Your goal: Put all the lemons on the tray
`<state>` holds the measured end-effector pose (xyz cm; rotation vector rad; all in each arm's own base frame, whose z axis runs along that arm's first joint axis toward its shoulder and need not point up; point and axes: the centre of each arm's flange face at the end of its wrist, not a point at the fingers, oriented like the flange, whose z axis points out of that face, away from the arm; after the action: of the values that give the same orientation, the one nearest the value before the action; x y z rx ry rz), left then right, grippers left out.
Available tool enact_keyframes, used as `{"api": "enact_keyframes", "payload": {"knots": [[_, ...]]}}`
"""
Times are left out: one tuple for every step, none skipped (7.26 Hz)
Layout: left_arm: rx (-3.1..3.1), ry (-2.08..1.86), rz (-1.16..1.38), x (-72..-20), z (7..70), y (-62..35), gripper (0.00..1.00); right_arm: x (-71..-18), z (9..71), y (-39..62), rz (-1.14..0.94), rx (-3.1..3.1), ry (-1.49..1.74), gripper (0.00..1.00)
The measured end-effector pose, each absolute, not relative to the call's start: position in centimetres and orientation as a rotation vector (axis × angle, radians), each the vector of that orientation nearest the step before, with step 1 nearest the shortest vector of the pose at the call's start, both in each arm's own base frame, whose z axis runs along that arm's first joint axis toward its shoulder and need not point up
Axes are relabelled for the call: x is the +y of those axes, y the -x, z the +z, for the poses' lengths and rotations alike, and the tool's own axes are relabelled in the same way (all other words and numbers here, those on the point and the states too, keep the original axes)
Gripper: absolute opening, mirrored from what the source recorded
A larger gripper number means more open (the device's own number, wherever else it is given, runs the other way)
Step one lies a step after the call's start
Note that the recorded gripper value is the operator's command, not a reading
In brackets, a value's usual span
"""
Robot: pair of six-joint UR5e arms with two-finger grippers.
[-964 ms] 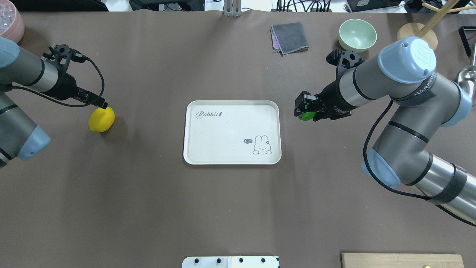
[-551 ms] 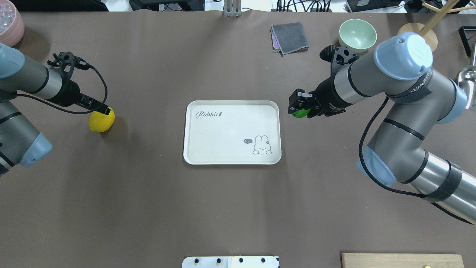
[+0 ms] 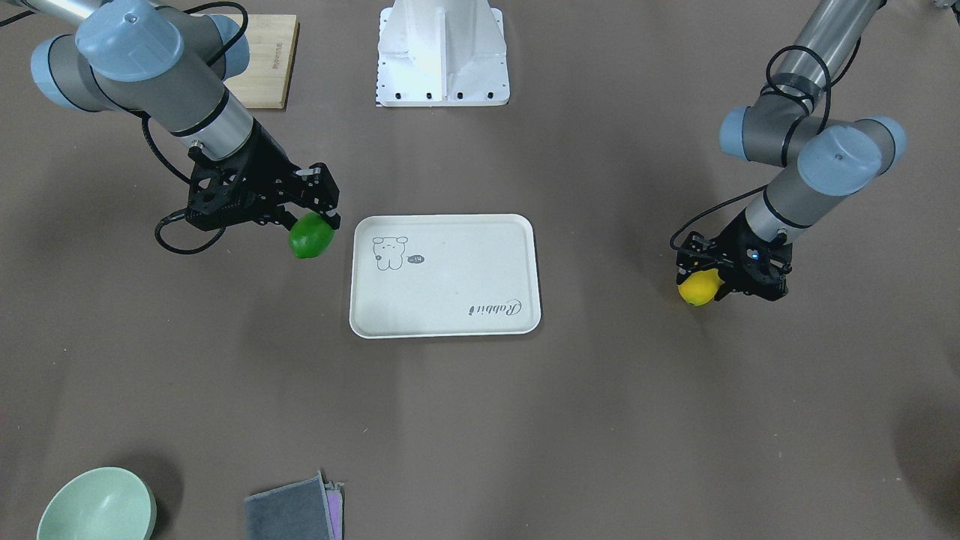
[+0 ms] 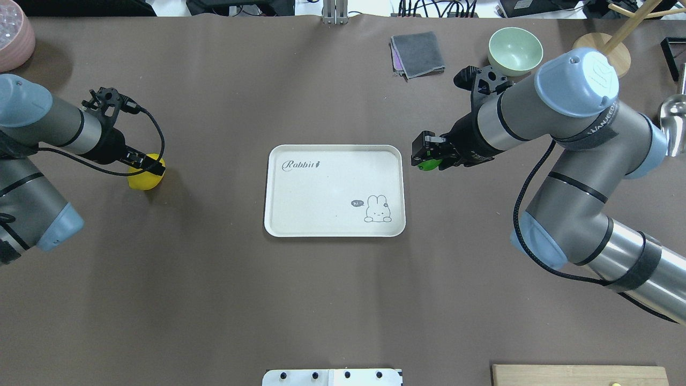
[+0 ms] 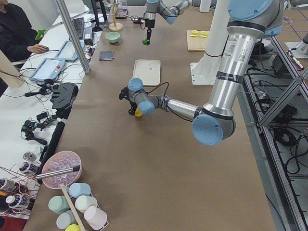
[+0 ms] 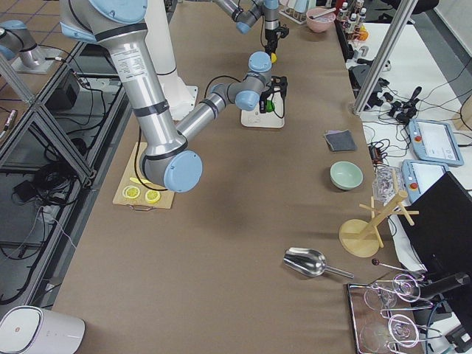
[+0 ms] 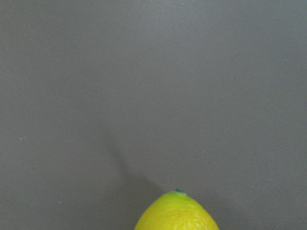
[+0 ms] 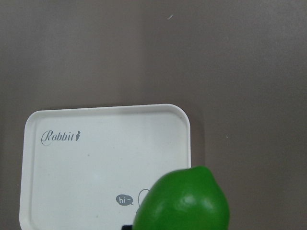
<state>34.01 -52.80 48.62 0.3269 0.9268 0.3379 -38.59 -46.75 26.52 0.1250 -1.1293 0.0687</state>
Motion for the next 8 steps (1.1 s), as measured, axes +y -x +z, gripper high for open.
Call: {"api": "enact_keyframes", "payload": {"knots": [[0.935, -0.324, 0.341, -52.6, 48.3, -34.1, 0.00, -46.6, 26.1, 38.9, 0.062, -1.134, -0.127, 0.00], [0.951, -0.321, 0.347, -52.5, 47.7, -34.1, 0.00, -46.5, 26.0, 39.2, 0.056, -1.135, -0.128, 0.00], [0.977, -0.314, 0.357, -52.4, 46.6, -34.3, 0.00, -46.2, 26.0, 39.7, 0.051, -1.132, -0.130, 0.00], [1.007, -0.309, 0.348, -52.6, 44.7, -34.7, 0.00, -46.0, 26.0, 40.5, 0.050, -1.123, -0.140, 0.00], [1.039, -0.302, 0.308, -53.2, 42.3, -35.2, 0.00, -46.2, 26.1, 41.6, 0.047, -1.110, -0.152, 0.00], [1.074, -0.294, 0.259, -53.7, 39.6, -35.7, 0.00, -46.7, 26.2, 42.8, 0.030, -1.093, -0.169, 0.00], [1.110, -0.282, 0.208, -54.0, 36.8, -36.4, 0.00, -47.3, 26.4, 44.2, 0.010, -1.074, -0.184, 0.00], [1.147, -0.267, 0.162, -54.2, 34.0, -37.1, 0.00, -48.2, 26.7, 46.0, 0.002, -1.051, -0.189, 0.00]]}}
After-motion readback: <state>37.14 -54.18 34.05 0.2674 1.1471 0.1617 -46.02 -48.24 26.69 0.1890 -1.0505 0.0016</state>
